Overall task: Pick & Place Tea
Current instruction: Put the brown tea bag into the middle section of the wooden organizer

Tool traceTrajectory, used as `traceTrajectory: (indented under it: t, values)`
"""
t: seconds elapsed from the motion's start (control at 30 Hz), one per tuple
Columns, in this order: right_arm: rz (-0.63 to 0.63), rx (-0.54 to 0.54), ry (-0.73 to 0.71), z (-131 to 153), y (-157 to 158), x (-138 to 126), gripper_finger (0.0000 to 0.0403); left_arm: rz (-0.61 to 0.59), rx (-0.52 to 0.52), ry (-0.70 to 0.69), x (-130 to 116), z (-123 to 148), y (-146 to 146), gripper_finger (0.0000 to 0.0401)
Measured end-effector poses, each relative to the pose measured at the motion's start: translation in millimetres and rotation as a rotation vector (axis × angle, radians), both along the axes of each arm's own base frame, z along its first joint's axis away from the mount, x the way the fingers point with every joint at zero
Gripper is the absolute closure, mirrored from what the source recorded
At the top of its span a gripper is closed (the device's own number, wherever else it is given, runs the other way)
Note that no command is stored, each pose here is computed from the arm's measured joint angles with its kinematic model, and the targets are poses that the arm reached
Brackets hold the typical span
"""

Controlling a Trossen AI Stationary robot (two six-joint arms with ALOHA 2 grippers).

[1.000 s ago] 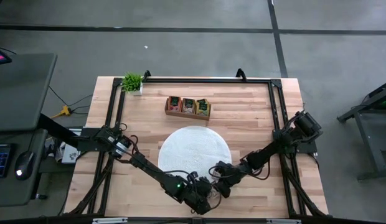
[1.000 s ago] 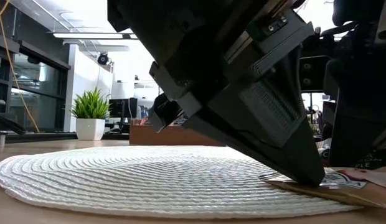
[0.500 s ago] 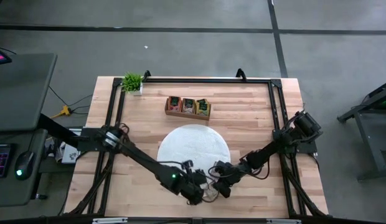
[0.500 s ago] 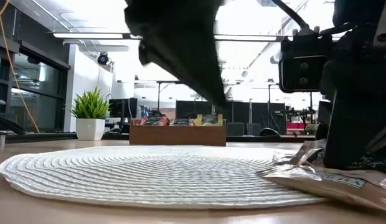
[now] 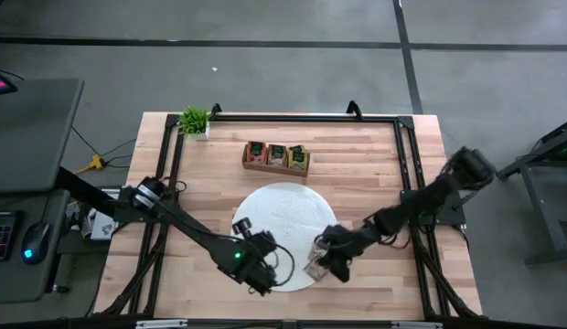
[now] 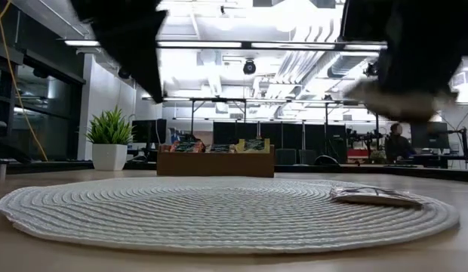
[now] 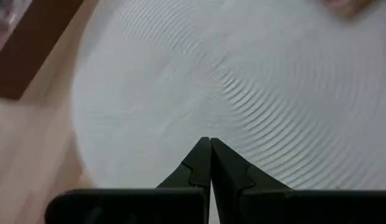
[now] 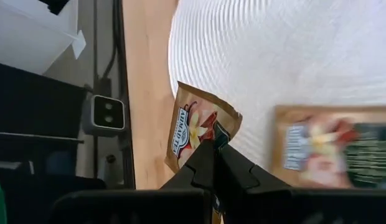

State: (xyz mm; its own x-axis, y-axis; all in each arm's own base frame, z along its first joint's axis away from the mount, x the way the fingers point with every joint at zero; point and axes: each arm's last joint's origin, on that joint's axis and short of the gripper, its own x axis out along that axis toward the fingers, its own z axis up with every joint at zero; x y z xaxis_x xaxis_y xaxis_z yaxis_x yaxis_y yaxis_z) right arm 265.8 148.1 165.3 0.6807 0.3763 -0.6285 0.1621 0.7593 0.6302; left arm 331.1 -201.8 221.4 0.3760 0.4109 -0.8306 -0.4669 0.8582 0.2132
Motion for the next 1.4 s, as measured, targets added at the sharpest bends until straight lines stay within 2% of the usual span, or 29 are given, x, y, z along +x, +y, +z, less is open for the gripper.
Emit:
traceTrajectory:
  t: [0.2, 0.47, 0.63, 0.73, 0.87, 1.0, 1.13, 1.3, 1.4]
  values:
    - [0.017, -0.120, -0.022, 45, -45, -20, 0.0403, 0.087, -0.080, -0.096, -18, -15, 7, 0.0401]
    - [0.031, -0.246, 0.003, 82, -131, -49, 0.0403, 0.113, -0.268, -0.375, -22, -35, 34, 0.0401]
    - [0.056, -0.395, 0.030, 118, -175, -46, 0.0402, 0.139, -0.328, -0.503, -30, -45, 56, 0.0401]
    - [0.060, -0.482, 0.033, 142, -201, -32, 0.0402, 0.106, -0.329, -0.565, -34, -50, 72, 0.0401]
    - [0.043, -0.564, 0.064, 167, -235, -6, 0.0402, -0.010, -0.355, -0.663, -41, -54, 100, 0.0401]
    - [0.099, -0.616, 0.081, 181, -259, 28, 0.0402, -0.132, -0.383, -0.804, -48, -59, 130, 0.0401]
    - [0.151, -0.693, 0.134, 184, -275, 68, 0.0402, -0.199, -0.417, -0.916, -57, -61, 153, 0.0401]
    - [0.125, -0.800, 0.232, 173, -292, 118, 0.0402, -0.250, -0.445, -0.968, -68, -68, 164, 0.0401]
    - [0.127, -0.846, 0.272, 162, -296, 142, 0.0402, -0.269, -0.456, -0.931, -74, -76, 166, 0.0401]
